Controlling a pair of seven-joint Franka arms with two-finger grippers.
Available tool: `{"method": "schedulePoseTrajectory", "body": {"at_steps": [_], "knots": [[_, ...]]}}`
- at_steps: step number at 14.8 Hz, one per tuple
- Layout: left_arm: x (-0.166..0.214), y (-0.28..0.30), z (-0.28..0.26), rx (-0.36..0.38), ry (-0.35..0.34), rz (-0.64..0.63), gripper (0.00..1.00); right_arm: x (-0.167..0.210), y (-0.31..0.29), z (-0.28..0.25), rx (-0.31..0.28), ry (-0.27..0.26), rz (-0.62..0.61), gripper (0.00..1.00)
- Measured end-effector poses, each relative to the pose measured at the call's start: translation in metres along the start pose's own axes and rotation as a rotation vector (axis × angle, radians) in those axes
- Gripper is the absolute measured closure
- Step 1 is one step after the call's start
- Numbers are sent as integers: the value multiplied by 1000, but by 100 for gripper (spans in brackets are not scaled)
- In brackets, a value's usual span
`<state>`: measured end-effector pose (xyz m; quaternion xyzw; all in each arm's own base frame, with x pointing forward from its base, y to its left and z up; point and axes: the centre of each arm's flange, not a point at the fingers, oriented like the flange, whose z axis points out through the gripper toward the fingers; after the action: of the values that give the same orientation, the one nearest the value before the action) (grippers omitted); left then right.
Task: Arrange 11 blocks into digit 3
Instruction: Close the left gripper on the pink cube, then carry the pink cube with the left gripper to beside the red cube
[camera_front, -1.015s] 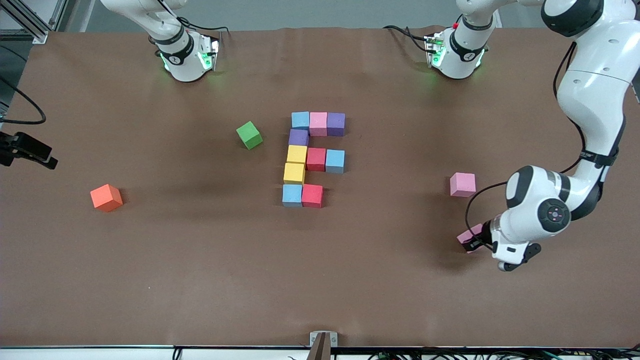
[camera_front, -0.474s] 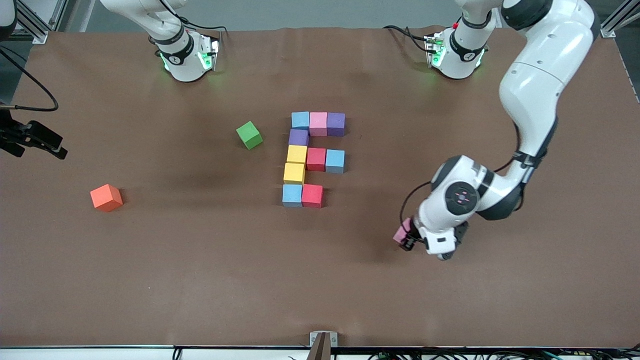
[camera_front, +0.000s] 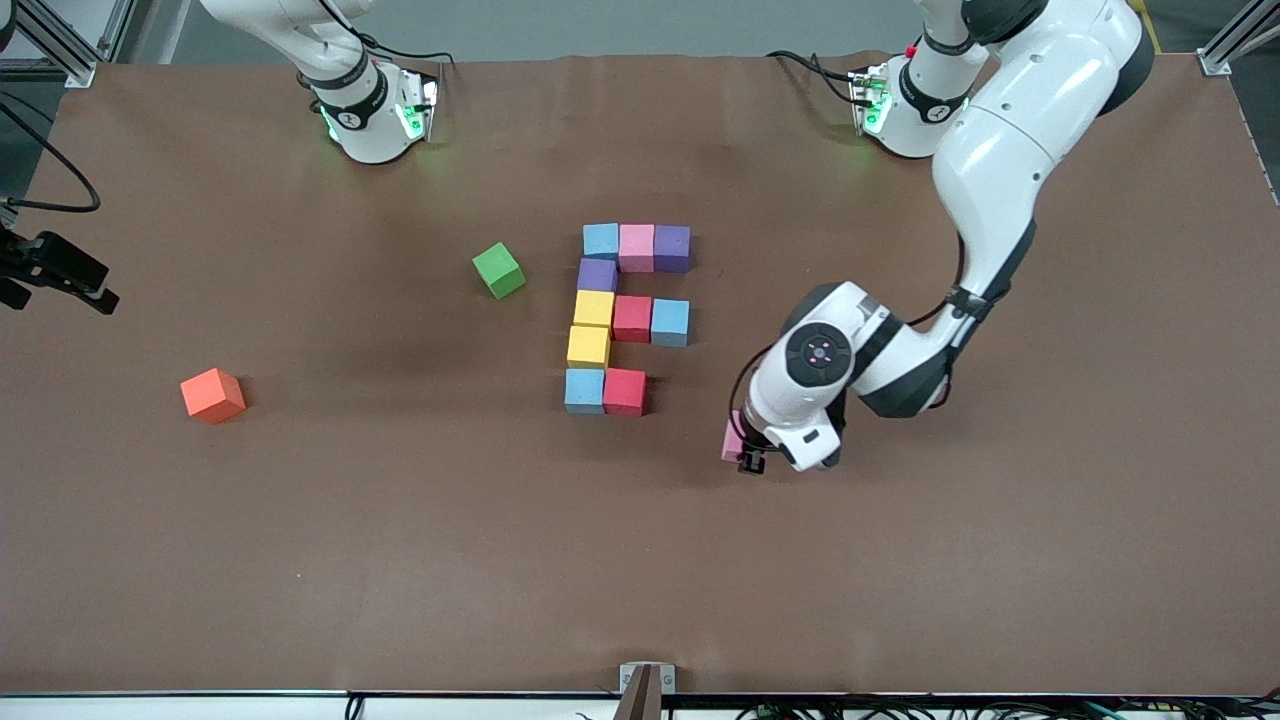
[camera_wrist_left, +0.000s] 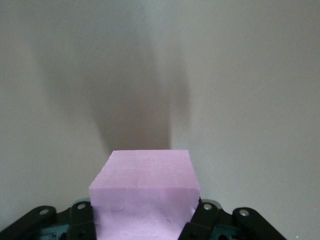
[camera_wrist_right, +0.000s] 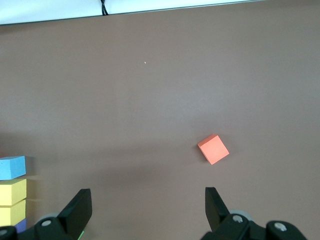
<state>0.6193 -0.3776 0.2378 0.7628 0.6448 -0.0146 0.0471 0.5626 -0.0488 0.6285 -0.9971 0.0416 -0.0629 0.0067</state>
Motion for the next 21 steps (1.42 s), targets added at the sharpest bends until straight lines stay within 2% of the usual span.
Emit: {"method": "schedulePoseTrajectory", "body": {"at_steps": [4, 8, 12, 16, 21], "knots": [[-44, -18, 3, -4, -13, -113, 40, 4, -1, 14, -4, -27, -1, 0], [-78, -35, 11, -1, -21, -205, 40, 7, -3, 14, -5, -21, -6, 0], [-96, -51, 35, 0, 16, -213, 40, 8, 7, 7, -6, -8, 10, 0], [-112, -63, 50, -1, 16, -221, 40, 8, -14, 7, 0, -8, -26, 0], [-112, -64, 56, 4, 18, -208, 40, 6, -12, 7, -1, -21, -22, 0]]}}
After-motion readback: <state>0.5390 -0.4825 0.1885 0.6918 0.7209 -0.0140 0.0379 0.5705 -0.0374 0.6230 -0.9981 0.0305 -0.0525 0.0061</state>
